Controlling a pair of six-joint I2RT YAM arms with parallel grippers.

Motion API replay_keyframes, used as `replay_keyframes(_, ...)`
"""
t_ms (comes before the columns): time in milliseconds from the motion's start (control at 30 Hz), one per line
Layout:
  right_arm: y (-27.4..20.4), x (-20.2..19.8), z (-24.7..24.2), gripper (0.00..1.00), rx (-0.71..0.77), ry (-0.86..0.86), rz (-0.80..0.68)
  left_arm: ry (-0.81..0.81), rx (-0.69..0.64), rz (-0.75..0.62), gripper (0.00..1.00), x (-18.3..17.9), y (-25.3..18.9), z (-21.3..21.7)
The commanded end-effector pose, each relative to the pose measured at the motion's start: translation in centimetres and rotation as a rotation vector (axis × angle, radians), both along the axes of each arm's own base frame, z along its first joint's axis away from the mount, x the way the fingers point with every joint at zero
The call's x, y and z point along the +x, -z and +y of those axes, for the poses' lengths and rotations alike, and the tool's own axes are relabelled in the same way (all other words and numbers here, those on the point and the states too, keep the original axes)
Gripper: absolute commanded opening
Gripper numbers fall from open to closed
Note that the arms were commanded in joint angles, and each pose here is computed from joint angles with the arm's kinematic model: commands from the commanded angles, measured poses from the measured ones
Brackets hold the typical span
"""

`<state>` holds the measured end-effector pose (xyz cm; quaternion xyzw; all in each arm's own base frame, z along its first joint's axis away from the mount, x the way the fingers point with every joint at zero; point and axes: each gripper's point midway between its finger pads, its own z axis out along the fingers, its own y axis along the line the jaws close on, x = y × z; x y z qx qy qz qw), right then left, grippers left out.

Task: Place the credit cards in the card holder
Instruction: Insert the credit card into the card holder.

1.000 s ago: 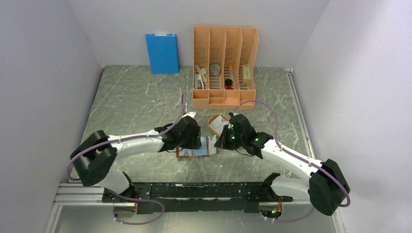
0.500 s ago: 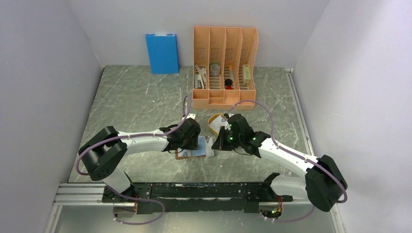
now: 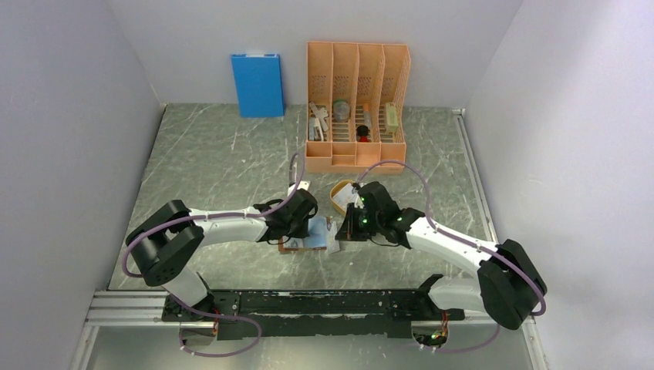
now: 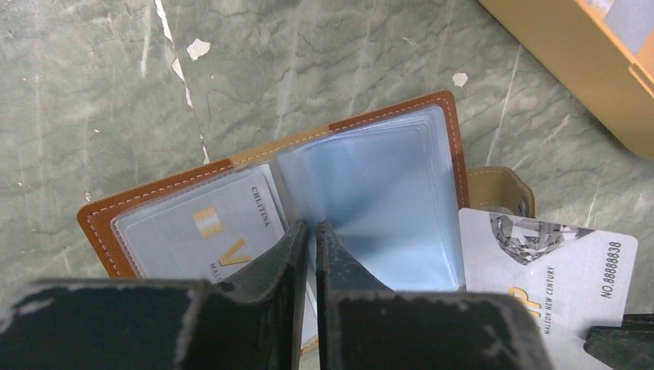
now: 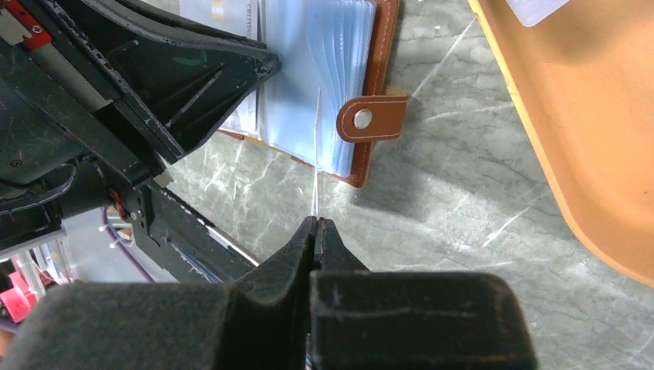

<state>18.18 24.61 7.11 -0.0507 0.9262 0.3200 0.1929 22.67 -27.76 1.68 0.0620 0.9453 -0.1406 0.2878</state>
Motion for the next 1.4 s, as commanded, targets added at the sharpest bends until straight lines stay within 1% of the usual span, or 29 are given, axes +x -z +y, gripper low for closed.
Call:
replay_keyframes(0, 0.0, 0.0, 0.6, 0.0, 0.014, -0.032, -0.009, -0.004, 0.118, 0.043, 0.11, -1.4, 3.0, 2.7)
replay_keyframes(100, 0.2, -0.1, 0.8, 0.0, 0.022, -0.037, 0.0, -0.006, 0.123, 0.049, 0.08, -1.5, 3.3, 2.8)
replay_keyframes(400, 0.2, 0.5, 0.9, 0.0, 0.016, -0.026, -0.014, -0.006, 0.126, 0.053, 0.06, -1.7, 3.5, 3.0)
replay_keyframes(567, -1.6, 1.2, 0.8, 0.0, 0.005, -0.043, -0.084, -0.006, 0.13, 0.052, 0.05, -1.8, 3.7, 3.2)
replay_keyframes(700, -2.4, 1.9, 0.2, 0.0, -0.051, -0.067, -0.119, -0.008, 0.13, 0.052, 0.05, -1.8, 3.7, 3.3)
replay_keyframes(767, -2.7, 2.2, 0.3, 0.0, -0.051, -0.084, -0.128, -0.007, 0.129, 0.053, 0.05, -1.8, 3.8, 3.3)
replay_keyframes(1067, -2.1, 2.5, 1.4, 0.0, -0.056, -0.174, -0.085, -0.01, 0.135, 0.056, 0.05, -1.9, 3.9, 3.5)
replay_keyframes(1367, -1.0, 2.6, 0.8, 0.0, -0.084, -0.154, -0.05, -0.009, 0.137, 0.054, 0.05, -1.9, 3.9, 3.5)
